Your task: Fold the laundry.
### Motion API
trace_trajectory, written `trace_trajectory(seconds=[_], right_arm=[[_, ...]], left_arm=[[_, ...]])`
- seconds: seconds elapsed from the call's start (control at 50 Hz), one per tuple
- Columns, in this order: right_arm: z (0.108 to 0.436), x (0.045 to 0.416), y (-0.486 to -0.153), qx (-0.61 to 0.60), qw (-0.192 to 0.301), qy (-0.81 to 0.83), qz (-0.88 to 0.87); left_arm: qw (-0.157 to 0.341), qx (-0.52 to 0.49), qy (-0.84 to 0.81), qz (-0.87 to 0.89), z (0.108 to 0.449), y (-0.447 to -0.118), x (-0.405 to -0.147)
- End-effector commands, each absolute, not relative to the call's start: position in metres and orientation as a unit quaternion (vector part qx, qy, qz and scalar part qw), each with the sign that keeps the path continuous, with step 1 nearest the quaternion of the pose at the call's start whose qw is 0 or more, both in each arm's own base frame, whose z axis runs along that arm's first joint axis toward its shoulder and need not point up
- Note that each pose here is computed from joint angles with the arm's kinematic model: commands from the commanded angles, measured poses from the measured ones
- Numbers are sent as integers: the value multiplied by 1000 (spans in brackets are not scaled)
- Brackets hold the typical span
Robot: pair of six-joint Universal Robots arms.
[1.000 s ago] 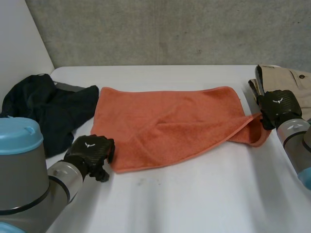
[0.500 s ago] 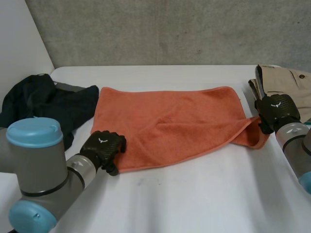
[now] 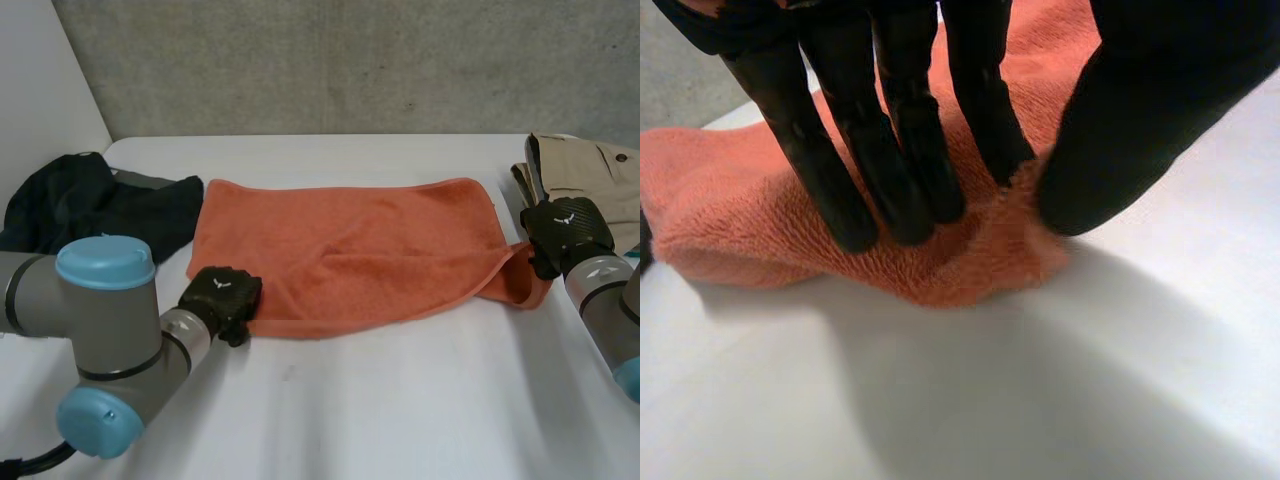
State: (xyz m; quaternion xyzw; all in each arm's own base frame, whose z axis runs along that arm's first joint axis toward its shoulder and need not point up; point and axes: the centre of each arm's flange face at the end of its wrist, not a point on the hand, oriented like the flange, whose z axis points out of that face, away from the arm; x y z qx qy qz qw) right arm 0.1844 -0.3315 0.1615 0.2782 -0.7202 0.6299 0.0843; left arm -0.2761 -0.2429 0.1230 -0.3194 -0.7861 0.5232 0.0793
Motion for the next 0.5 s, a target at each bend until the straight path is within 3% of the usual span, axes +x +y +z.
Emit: trace_trajectory(seconds=[0.02, 0.12, 0.18, 0.28, 0.36, 0.42, 0.5], right_arm=[[165, 182, -330, 277, 90, -719, 631], [192, 182, -315, 300, 102, -716, 622], [207, 181, -303, 328, 112, -718, 603], [261, 180, -268, 386, 135, -697, 588], [293, 178, -241, 425, 149, -682, 576], [301, 177, -224, 454, 149, -682, 554], [290, 181, -205, 504, 118, -695, 500]], left_arm=[[58, -328, -746, 576, 137, -268, -286], [3, -346, -739, 578, 135, -278, -285], [-26, -339, -725, 600, 171, -272, -275], [-22, -328, -695, 639, 243, -237, -261], [-29, -333, -685, 647, 282, -206, -246], [-40, -362, -699, 615, 285, -188, -237], [-52, -417, -733, 535, 264, -174, -231]])
